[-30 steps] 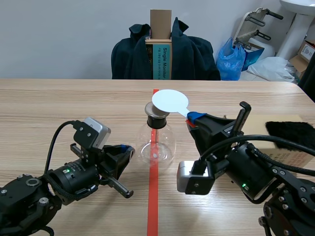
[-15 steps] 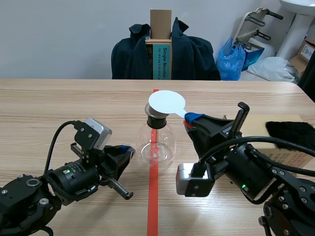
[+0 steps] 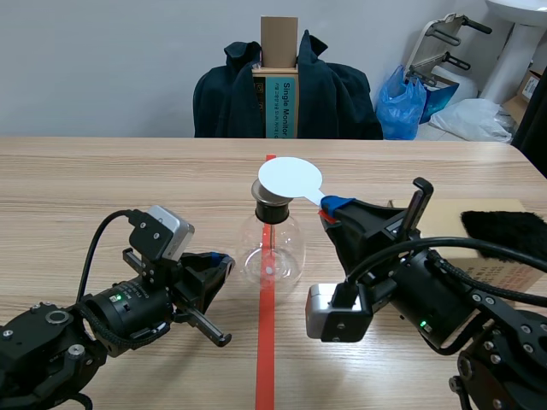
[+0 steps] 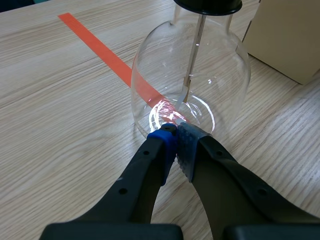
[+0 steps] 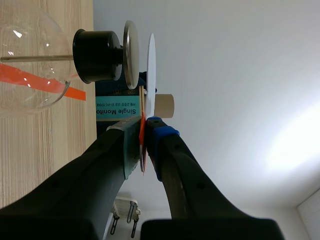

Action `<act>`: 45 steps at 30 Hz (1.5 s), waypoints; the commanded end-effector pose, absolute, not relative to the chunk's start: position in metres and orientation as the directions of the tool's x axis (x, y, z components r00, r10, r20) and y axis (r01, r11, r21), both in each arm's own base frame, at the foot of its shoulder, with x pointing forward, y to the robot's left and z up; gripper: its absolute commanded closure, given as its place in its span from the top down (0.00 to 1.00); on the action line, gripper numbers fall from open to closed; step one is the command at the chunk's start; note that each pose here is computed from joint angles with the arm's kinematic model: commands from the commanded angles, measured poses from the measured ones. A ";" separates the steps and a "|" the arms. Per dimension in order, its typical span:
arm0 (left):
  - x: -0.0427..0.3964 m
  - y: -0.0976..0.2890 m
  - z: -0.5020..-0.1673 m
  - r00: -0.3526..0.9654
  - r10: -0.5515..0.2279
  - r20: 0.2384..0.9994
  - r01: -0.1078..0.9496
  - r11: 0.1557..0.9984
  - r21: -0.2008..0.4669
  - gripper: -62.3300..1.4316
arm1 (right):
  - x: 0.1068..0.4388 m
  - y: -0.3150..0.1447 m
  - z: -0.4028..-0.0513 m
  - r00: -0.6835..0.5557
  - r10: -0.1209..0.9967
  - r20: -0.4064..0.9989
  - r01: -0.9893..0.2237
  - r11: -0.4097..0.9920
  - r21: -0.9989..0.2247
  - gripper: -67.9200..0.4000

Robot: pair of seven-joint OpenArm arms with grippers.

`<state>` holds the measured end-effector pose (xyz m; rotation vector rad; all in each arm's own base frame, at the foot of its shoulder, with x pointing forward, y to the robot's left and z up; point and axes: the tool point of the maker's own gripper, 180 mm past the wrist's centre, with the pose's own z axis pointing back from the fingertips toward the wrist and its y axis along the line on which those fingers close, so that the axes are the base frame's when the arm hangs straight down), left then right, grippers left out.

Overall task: Do the electroscope experiment.
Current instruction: 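Hold the plate still at the electroscope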

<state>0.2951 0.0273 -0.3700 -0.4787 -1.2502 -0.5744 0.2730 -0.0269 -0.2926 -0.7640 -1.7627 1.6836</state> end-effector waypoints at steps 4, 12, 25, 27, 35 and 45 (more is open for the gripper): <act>0.300 0.025 -0.357 0.174 -0.112 0.978 0.638 0.770 -0.025 0.05 | 0.279 -0.030 -0.282 -0.667 0.745 -0.008 0.055 0.038 -0.998 0.02; 0.300 0.025 -0.357 0.174 -0.112 0.978 0.638 0.770 -0.025 0.05 | 0.279 -0.030 -0.282 -0.667 0.745 -0.008 0.055 0.038 -0.998 0.02; 0.300 0.025 -0.357 0.174 -0.112 0.978 0.638 0.770 -0.025 0.05 | 0.279 -0.030 -0.282 -0.667 0.745 -0.008 0.055 0.038 -0.998 0.02; 0.300 0.025 -0.357 0.174 -0.112 0.978 0.638 0.770 -0.025 0.05 | 0.279 -0.030 -0.282 -0.667 0.745 -0.008 0.055 0.038 -0.998 0.02; 0.301 0.026 -0.357 0.172 -0.114 0.978 0.633 0.774 -0.022 0.05 | 0.279 -0.030 -0.282 -0.667 0.745 -0.008 0.055 0.038 -0.998 0.02; 0.301 0.026 -0.357 0.173 -0.114 0.978 0.633 0.774 -0.022 0.05 | 0.297 -0.054 -0.282 -0.534 0.845 0.003 0.056 0.038 -0.998 0.02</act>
